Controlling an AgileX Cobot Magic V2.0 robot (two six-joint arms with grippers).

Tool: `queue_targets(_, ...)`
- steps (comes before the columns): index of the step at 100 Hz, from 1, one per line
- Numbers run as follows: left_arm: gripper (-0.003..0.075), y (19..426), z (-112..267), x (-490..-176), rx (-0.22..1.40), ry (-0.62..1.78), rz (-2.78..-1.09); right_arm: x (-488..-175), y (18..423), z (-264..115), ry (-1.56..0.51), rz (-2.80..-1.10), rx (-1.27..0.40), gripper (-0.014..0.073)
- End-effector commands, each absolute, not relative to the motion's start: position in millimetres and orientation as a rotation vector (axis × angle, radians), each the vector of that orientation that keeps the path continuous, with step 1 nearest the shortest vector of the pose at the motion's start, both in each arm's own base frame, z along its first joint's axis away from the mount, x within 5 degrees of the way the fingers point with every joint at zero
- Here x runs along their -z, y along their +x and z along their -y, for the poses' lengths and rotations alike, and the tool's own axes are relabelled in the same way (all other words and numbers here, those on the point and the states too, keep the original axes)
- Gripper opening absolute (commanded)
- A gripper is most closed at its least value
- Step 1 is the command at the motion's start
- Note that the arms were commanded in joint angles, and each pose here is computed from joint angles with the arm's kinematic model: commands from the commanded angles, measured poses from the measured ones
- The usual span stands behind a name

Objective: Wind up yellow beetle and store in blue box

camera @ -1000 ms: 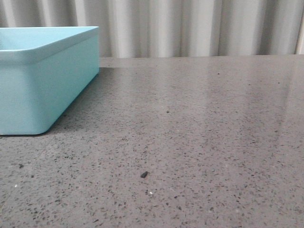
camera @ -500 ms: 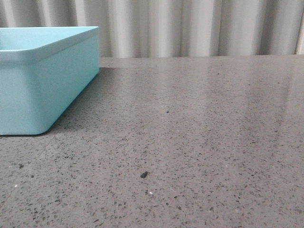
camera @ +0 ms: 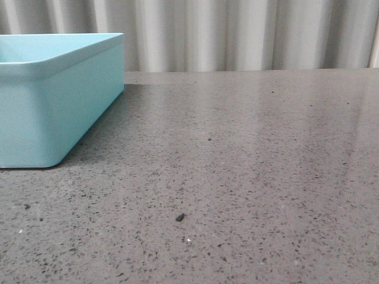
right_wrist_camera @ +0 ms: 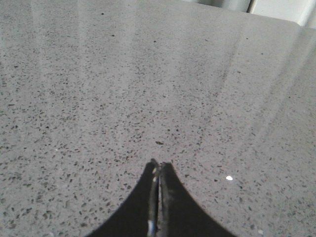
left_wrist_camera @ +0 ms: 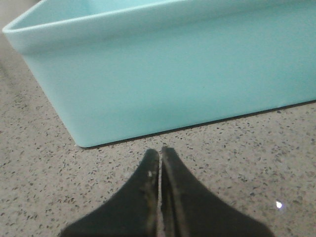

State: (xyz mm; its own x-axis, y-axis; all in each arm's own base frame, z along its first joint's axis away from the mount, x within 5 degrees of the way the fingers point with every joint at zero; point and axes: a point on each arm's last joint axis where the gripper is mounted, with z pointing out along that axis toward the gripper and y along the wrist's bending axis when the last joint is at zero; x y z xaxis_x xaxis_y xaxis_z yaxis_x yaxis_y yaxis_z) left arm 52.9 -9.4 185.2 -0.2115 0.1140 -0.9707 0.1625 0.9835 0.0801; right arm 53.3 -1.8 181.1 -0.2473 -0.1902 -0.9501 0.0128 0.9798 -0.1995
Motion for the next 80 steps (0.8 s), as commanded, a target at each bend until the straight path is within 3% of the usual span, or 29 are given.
queue_targets(1,-0.0021,52.8,9.0,-182.2,0.058,0.175,-1.734,-175.1,54.8,3.4,-0.140,-1.814,0.226,-0.0050)
queue_targets(80,-0.0021,52.8,9.0,-182.2,0.058,0.175,-1.734,-177.2,53.6,3.5,-0.155,-1.775,0.246,-0.0050)
